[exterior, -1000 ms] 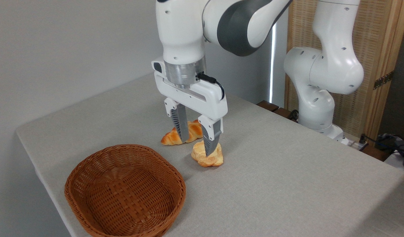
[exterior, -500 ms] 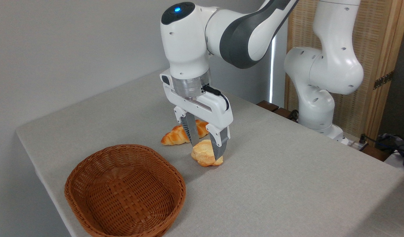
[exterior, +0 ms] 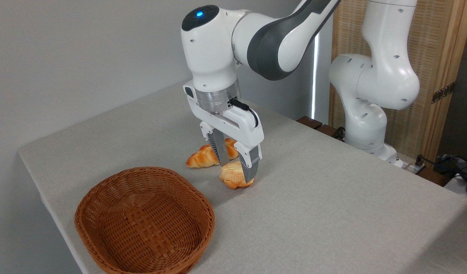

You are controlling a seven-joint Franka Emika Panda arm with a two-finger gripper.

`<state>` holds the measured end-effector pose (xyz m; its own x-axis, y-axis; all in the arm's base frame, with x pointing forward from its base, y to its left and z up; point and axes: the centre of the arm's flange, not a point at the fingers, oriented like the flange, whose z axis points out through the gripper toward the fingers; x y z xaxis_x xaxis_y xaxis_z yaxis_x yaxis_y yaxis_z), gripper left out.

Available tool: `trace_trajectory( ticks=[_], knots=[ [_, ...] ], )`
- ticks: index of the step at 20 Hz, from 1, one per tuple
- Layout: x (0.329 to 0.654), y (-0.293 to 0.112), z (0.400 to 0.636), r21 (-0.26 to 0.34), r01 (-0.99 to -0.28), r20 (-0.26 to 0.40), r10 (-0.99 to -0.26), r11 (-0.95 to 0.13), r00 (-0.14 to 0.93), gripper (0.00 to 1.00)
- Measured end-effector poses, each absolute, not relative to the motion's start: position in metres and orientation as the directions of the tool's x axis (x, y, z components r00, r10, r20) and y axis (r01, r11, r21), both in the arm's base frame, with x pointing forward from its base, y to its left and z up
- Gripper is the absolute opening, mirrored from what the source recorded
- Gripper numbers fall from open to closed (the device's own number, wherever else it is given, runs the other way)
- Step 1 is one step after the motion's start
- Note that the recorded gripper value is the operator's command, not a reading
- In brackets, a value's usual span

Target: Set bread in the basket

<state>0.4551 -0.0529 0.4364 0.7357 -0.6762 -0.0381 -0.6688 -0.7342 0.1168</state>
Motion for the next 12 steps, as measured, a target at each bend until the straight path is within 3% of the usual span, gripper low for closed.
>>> trace_trajectory(
  ticks=[9, 12],
  knots=[
    [0.456, -0.061, 0.426, 0.130, -0.678, -0.056, -0.688, -0.723, 0.723, 0.99],
    [0.457, -0.062, 0.422, 0.134, -0.679, -0.061, -0.690, -0.722, 0.721, 0.88]
  ],
)
